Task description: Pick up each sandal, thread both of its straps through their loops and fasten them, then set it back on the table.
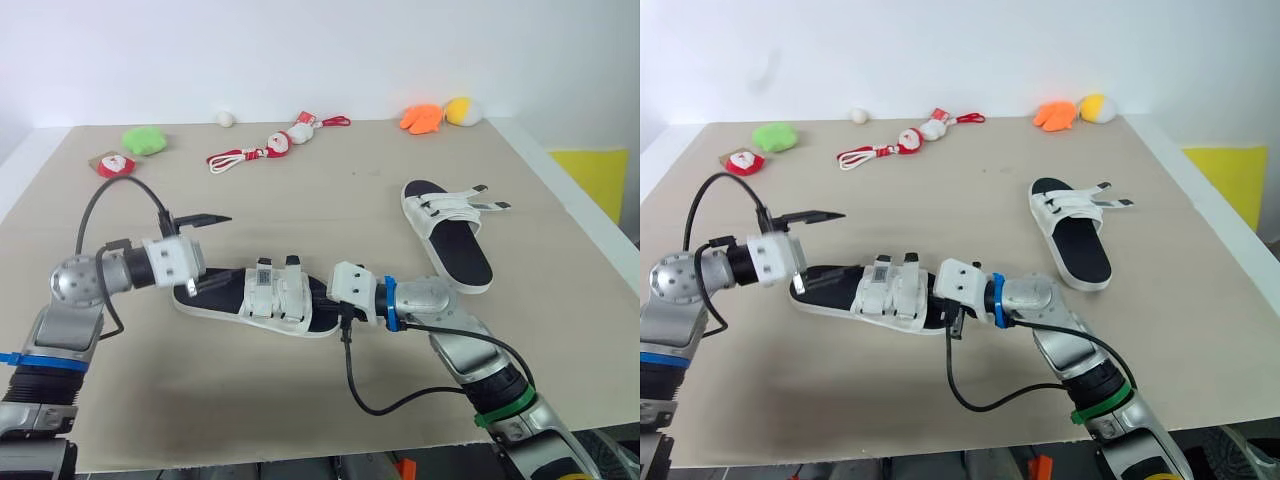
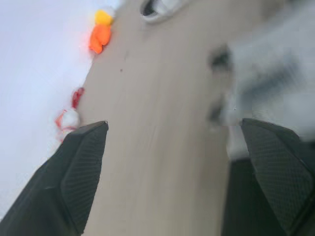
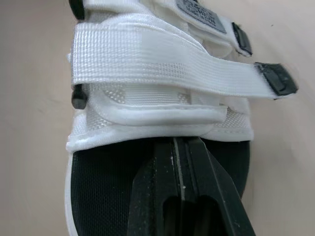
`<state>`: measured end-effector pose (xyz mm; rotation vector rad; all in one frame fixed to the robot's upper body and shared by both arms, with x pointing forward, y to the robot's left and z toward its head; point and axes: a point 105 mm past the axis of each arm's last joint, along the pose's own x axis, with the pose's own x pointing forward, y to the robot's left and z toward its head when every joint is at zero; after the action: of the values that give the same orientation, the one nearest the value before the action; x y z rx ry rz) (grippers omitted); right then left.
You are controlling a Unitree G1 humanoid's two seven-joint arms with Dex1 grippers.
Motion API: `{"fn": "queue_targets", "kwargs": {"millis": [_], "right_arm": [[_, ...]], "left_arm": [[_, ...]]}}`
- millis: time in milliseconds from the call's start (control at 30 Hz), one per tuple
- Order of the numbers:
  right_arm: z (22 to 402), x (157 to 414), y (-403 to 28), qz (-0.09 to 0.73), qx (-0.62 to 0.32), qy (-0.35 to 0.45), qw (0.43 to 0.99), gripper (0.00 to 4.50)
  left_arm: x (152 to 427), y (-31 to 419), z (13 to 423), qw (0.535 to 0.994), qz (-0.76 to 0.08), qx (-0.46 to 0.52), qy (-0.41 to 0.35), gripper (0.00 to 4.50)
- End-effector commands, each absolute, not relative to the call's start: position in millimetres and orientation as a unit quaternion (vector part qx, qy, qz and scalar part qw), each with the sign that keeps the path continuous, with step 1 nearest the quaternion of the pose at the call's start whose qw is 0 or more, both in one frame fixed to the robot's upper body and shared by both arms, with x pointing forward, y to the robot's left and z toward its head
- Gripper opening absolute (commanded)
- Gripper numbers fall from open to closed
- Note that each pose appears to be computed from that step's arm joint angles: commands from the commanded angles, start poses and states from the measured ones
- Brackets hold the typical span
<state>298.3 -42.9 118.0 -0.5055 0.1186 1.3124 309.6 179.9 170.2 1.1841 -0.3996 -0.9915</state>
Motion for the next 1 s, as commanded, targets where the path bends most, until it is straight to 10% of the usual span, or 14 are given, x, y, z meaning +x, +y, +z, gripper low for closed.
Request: {"fn": "queue_targets", "kwargs": {"millis": [33, 667, 767, 1000], "right_arm": [[144, 296, -47, 0.621, -0.168, 0.037, 0.765, 0.00], [246, 299, -80, 0.648, 0.073, -0.002, 0.758, 0.00], [253, 297, -83, 0.652, 0.082, -0.004, 0.754, 0.00], [254, 303, -88, 0.632, 0.073, -0.013, 0.771, 0.00]], "left_arm": [[300, 178, 165, 0.631, -0.441, 0.592, -0.238, 4.45], [297, 119, 144, 0.531, -0.479, 0.598, -0.363, 4.45], [296, 114, 139, 0.529, -0.488, 0.592, -0.362, 3.82], [318, 126, 158, 0.573, -0.436, 0.603, -0.345, 0.61]]}}
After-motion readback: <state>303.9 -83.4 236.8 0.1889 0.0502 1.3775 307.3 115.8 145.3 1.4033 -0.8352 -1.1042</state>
